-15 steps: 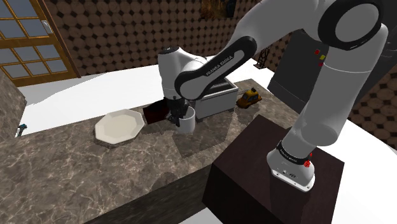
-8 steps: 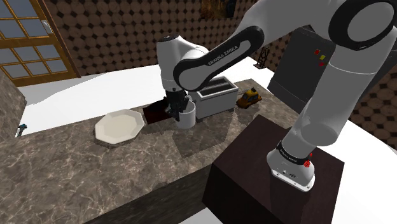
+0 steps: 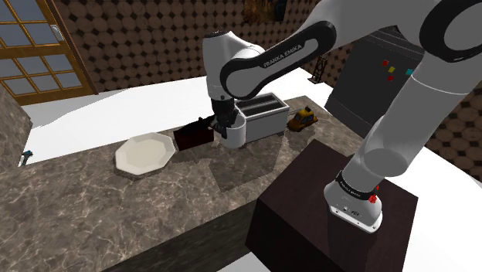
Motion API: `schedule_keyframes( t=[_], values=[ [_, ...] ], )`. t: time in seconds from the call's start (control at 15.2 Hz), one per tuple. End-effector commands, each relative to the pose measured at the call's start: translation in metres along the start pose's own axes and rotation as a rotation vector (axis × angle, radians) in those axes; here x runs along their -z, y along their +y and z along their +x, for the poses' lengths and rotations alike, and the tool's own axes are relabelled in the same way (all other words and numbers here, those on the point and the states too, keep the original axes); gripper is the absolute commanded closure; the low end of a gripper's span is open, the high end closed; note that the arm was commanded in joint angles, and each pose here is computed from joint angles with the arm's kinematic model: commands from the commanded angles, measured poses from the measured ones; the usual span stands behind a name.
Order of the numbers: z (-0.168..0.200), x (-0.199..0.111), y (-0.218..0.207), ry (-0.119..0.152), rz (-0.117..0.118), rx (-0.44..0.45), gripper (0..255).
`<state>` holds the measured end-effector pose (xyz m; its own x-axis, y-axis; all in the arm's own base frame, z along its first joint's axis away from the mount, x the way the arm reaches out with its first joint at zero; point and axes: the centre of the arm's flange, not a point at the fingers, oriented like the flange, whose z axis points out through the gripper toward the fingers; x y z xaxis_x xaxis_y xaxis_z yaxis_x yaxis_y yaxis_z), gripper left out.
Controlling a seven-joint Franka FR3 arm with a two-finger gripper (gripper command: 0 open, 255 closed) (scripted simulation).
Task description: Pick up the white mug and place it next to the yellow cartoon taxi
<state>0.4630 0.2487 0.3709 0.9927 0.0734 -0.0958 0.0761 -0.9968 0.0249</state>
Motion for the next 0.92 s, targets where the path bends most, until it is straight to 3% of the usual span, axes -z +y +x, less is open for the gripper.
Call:
schedule_keyframes(
  t=[0.0, 0.86],
  values=[
    [-0.006, -0.002, 0.026, 0.0, 0.0, 0.001, 255],
    [-0.047, -0.01, 0.193, 0.0, 0.0, 0.001, 255]
  ],
)
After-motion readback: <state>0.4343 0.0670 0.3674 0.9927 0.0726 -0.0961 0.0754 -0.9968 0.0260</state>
